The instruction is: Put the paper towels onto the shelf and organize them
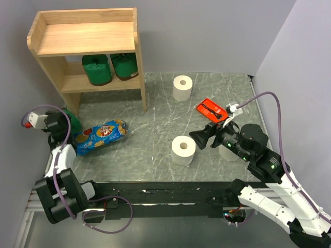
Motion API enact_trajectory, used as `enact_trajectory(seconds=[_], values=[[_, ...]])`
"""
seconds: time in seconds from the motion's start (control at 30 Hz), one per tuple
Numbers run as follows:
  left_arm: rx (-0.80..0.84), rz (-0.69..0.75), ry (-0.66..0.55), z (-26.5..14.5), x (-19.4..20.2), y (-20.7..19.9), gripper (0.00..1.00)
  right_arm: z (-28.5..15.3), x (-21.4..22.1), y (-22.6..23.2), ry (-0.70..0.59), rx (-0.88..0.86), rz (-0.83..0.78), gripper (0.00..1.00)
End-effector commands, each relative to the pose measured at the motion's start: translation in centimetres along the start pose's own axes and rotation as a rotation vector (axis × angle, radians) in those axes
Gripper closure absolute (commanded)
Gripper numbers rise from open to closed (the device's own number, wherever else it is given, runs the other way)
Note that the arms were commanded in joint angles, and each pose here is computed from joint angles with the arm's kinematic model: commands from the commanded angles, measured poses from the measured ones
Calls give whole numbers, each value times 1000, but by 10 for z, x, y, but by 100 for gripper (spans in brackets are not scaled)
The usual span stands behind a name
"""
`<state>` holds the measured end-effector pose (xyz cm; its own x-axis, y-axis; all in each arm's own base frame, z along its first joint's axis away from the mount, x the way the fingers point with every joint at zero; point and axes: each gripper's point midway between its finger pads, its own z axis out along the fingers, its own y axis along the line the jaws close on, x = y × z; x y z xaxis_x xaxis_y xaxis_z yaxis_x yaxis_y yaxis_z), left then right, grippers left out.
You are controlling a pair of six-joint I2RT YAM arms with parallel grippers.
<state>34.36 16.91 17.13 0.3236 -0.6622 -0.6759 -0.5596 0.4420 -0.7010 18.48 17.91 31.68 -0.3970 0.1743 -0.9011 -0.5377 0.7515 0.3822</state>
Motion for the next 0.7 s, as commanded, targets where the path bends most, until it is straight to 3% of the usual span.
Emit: enact_trajectory(seconds=[0.0,0.17,0.3,0.37,0.5,0.53,0.67], values=[[-68,118,54,-4,-16,-13,60,-10,-15,3,-74,-10,-12,0],[-18,202,113,-15,-23,-32,61,-19,-16,4,-99,-25,4,0],[0,308,218,-24,-9,-31,40,-22,-14,5,-107,-36,14,0],[-23,430,264,-23,-3,-23,38,-24,-14,5,-116,-41,14,0],[60,739,287,-33,-2,-50,26,-25,-11,2,-127,-37,6,0],[110,864,283,-37,-2,-55,25,-25,-10,1,-131,-33,0,0],[140,1109,246,-47,12,-57,23,-20,-8,-1,-159,-41,-7,1]])
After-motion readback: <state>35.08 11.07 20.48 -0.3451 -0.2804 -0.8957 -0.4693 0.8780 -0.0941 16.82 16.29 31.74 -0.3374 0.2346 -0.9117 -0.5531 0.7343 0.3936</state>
